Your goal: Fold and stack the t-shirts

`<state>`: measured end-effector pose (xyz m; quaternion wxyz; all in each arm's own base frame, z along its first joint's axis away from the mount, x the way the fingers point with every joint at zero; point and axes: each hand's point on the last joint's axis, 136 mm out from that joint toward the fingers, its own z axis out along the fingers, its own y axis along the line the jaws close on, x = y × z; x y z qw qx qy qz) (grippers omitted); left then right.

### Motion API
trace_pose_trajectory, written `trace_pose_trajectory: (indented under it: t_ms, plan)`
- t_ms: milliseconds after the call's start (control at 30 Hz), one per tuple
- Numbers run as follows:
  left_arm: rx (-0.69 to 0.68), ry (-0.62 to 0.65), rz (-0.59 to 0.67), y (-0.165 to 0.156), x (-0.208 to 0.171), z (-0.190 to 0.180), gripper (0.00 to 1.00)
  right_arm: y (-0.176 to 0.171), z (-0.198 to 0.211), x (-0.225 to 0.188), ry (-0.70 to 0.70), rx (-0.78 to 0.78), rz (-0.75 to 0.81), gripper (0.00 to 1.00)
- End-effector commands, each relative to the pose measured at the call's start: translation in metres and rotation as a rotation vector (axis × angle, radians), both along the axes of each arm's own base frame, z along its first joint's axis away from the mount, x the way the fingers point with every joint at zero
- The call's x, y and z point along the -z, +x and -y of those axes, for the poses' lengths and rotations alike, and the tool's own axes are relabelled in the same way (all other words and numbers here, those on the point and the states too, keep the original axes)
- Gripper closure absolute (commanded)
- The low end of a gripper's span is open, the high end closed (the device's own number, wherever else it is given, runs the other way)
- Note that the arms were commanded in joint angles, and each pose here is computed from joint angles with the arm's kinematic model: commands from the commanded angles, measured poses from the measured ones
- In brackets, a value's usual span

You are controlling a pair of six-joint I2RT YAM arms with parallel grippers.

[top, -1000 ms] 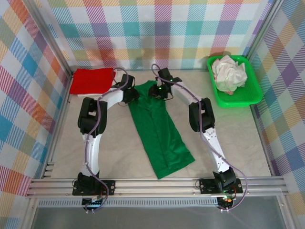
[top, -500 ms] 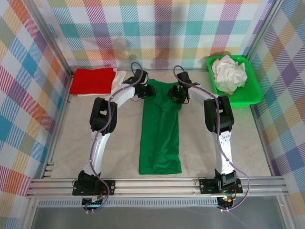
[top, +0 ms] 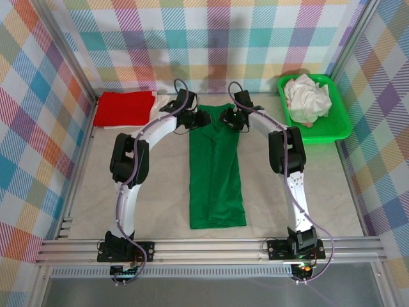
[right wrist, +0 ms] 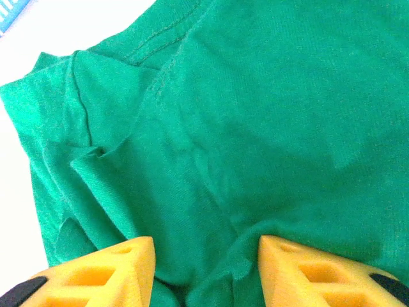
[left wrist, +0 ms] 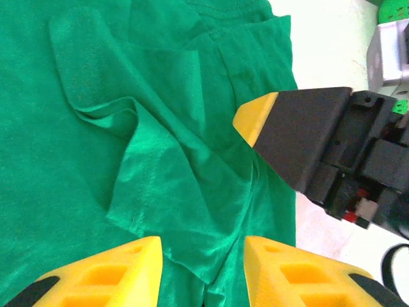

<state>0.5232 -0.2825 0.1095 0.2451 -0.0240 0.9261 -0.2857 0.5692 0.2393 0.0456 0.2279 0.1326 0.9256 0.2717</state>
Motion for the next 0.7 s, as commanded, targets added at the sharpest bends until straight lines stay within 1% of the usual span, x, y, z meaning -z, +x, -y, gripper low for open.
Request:
trace_pose_trajectory:
  t_ms: [0,133,300,367,533,667]
  plan:
    - [0.016,0.032,-0.026,0.004,0.018,0.005,0.61,0.0,-0.002,-0.023,0.023,-0.042,0.028,0.53]
    - [-0.015,0.093,-0.05,0.01,0.032,-0.002,0.61,-0.007,-0.003,-0.04,0.046,-0.049,0.048,0.53]
    - [-0.073,0.15,-0.079,0.007,0.045,-0.015,0.62,-0.008,-0.002,-0.037,0.048,-0.048,0.041,0.53]
    - [-0.065,0.145,-0.085,0.006,0.049,-0.013,0.63,-0.008,-0.002,-0.034,0.056,-0.048,0.029,0.53]
    - [-0.039,0.119,-0.076,0.007,0.05,-0.003,0.74,-0.007,-0.001,-0.029,0.055,-0.041,0.016,0.53]
    - [-0.009,0.079,-0.08,0.005,0.05,0.011,0.73,-0.006,0.0,-0.026,0.052,-0.034,0.009,0.53]
